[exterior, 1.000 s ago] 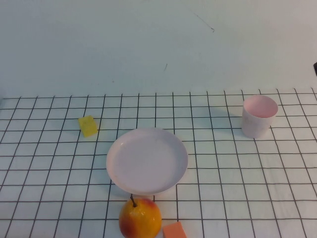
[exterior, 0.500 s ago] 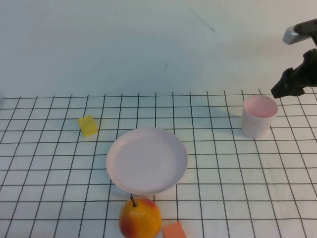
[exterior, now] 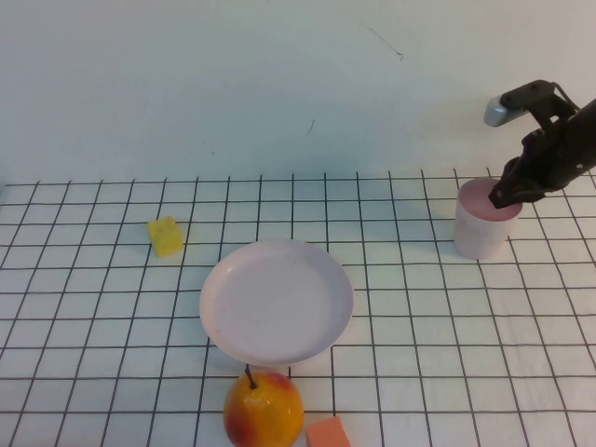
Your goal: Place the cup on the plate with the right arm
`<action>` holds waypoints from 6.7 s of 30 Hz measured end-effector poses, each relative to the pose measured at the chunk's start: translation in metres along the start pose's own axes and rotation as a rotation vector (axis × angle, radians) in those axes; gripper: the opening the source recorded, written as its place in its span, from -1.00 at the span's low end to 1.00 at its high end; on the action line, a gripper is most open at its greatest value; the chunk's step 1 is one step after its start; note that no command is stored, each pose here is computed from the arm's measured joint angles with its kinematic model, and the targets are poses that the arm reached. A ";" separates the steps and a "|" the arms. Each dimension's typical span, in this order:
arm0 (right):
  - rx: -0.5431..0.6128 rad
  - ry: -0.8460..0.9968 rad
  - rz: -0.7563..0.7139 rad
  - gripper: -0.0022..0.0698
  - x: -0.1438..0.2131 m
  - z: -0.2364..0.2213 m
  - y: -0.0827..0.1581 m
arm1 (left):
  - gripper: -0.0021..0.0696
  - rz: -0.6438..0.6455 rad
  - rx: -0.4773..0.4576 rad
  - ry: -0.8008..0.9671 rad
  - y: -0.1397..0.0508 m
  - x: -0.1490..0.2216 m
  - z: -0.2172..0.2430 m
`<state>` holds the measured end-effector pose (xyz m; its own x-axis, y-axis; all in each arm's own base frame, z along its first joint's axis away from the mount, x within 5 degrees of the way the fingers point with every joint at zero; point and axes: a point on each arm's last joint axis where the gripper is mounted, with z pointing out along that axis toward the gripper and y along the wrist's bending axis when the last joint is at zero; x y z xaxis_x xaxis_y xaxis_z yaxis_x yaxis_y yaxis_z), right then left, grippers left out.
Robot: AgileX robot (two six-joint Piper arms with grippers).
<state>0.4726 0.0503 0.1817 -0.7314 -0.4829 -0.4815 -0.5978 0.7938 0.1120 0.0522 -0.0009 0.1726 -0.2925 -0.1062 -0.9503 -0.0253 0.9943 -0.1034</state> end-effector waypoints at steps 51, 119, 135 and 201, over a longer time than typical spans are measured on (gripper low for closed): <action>-0.213 -0.029 -0.467 -0.02 -0.121 -0.018 0.244 | -0.95 0.000 0.000 0.000 0.000 0.000 0.000; 0.693 -0.753 0.008 -0.94 0.255 -0.258 0.216 | -0.95 0.000 0.000 0.000 0.000 0.000 0.000; 0.760 -0.687 0.155 -0.95 0.336 -0.153 0.208 | -0.95 0.000 0.000 0.000 0.000 0.000 0.000; 0.676 -0.665 0.242 -0.95 0.341 -0.145 0.208 | -0.95 0.000 0.000 0.000 0.000 0.000 0.000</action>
<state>0.0509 -0.0029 0.1665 -0.3513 -0.1368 -0.9262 0.0102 0.9887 -0.1499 0.0522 -0.0009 0.1726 -0.2925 -0.1062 -0.9503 -0.0253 0.9943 -0.1034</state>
